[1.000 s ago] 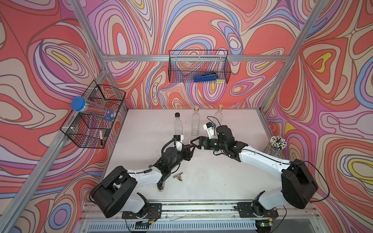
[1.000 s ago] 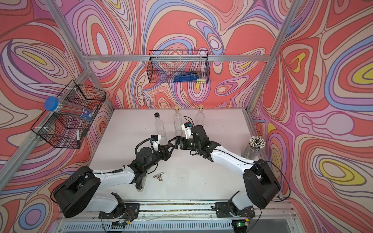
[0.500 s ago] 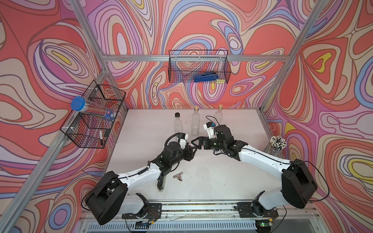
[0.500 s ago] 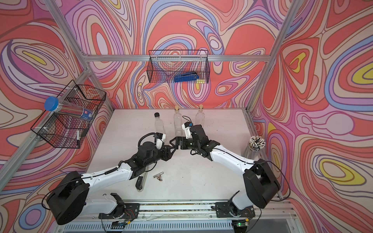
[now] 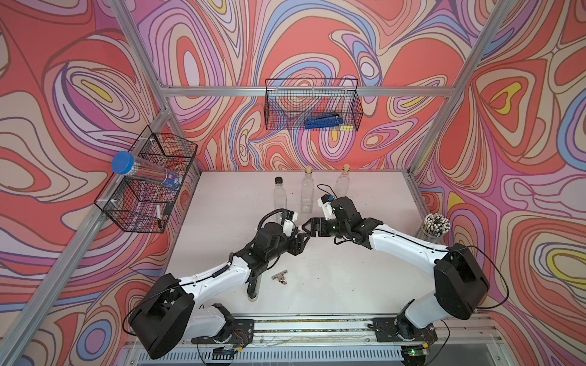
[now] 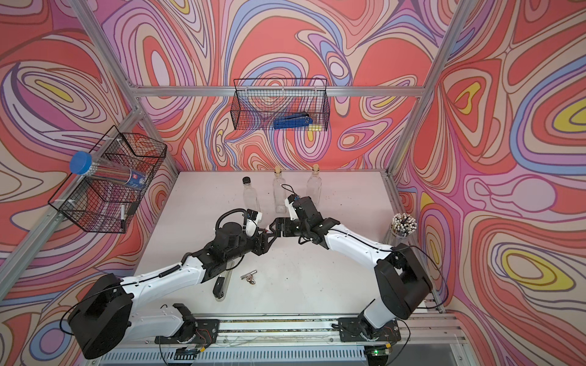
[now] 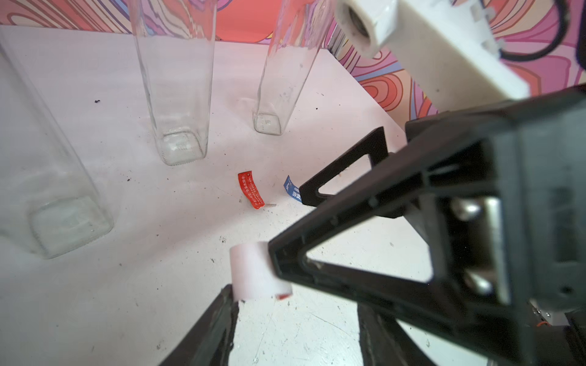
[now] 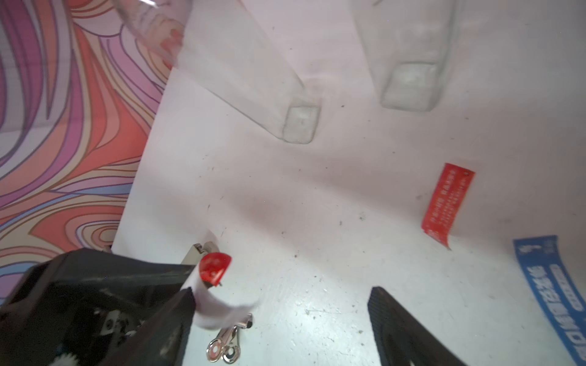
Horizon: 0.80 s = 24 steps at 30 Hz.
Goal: Remove the label from the bottle
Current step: Place the label at the center of the board.
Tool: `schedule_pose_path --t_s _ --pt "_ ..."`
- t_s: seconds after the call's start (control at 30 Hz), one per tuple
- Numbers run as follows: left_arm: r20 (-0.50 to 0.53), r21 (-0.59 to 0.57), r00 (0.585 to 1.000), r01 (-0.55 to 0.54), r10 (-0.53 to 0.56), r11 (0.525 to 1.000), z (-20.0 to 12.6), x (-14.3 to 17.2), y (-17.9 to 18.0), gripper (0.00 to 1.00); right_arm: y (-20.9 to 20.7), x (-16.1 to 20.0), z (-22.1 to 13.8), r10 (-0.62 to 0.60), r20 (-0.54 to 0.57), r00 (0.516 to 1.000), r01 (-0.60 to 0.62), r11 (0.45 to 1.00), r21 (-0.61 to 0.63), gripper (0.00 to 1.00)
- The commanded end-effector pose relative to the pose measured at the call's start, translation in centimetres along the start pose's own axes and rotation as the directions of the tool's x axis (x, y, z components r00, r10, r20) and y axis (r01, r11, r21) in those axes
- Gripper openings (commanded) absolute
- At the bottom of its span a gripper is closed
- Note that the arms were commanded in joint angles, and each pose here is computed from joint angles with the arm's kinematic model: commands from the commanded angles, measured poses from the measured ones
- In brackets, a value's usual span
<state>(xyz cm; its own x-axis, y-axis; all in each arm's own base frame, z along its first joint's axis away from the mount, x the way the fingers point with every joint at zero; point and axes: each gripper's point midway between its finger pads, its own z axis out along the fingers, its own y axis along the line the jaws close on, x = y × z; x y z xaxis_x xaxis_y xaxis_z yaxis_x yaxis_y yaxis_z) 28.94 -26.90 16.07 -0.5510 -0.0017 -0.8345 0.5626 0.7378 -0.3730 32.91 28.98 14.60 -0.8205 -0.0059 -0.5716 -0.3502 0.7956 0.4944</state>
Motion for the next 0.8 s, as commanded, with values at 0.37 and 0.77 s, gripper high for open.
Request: schedule_pose_path --t_s 0.37,0.77 --pt "0.026 -0.032 0.999 -0.031 0.032 0.999 -0.9 -1.5 -0.1 0.68 -1.8 -0.7 -0.9 -0.039 0.045 0.998 0.034 0.993 0.114 0.84" --pt "0.008 -0.213 0.998 0.06 -0.059 0.975 0.8 -1.5 3.5 0.66 0.6 0.0 -1.3 -0.046 0.016 0.999 0.046 0.999 -0.019 0.84"
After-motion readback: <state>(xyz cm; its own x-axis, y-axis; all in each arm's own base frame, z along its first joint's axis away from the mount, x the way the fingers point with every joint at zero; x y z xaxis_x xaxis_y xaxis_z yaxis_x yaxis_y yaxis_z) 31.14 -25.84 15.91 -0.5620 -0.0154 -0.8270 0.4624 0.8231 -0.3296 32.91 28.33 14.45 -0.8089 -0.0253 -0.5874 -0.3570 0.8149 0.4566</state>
